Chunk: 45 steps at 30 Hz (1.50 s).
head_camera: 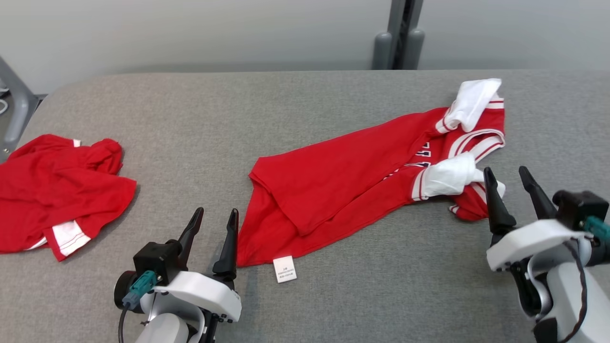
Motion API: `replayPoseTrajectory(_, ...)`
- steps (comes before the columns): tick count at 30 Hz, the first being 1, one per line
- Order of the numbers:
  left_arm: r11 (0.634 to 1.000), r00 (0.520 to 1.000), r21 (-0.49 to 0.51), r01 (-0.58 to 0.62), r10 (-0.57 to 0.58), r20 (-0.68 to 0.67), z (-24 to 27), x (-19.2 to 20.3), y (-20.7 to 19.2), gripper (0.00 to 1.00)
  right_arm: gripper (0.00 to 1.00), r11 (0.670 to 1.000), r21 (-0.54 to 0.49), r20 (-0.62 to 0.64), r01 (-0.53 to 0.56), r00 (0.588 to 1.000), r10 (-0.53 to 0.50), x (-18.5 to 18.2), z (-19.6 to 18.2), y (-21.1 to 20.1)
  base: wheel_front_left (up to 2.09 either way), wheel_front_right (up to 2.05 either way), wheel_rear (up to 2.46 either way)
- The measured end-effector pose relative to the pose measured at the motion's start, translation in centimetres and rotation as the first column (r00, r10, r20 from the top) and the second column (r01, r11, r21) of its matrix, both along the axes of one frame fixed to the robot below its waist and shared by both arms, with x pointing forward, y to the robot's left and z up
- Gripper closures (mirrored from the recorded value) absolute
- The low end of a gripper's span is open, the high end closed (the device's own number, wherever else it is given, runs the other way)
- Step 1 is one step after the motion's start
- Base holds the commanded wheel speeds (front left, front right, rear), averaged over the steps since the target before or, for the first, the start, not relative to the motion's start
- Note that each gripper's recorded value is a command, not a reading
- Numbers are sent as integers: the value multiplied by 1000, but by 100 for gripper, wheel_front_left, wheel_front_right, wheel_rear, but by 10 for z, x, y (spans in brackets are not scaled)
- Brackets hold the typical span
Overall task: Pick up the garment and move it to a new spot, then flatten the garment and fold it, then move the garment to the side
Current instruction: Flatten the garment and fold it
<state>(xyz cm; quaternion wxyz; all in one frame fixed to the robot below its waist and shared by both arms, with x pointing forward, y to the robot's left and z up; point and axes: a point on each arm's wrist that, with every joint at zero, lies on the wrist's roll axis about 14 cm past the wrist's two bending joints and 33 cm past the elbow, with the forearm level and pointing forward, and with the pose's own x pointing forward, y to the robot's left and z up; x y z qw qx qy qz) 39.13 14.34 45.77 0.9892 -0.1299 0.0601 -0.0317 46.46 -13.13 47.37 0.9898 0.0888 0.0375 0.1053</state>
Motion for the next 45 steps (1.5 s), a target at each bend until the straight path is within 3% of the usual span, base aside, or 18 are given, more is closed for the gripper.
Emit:
replayPoseTrajectory(12,998,996,-10,-64,63,-63,-22,-8,13,0,0,993,119,-285,-9,958,43,43,-38,14,0,0,0)
replayPoseTrajectory(22,996,993,-4,-92,92,-80,-29,-11,22,0,0,979,199,-463,-37,877,127,51,-63,36,0,0,0)
replayPoseTrajectory(23,996,993,-3,-92,92,-77,-28,-11,23,0,20,977,208,-467,-41,874,136,51,-62,39,0,0,0)
replayPoseTrajectory(24,996,993,-3,-93,93,-76,-28,-11,24,0,69,978,202,-462,-58,875,147,52,-60,42,0,0,0)
replayPoseTrajectory(25,995,993,-4,-96,95,-76,-28,-11,24,0,100,978,197,-447,-70,881,154,54,-57,44,0,0,0)
replayPoseTrajectory(34,996,994,-20,-90,88,-66,-25,-10,21,0,100,975,208,-184,-77,976,116,60,0,33,0,0,0)
replayPoseTrajectory(41,997,999,-57,-46,45,-23,-12,-3,3,0,100,977,212,-77,-27,996,45,23,21,-3,0,0,0)
replayPoseTrajectory(45,997,1000,-76,1,-2,-4,-6,5,-15,0,100,948,318,-110,20,994,16,-6,18,-11,0,0,0)
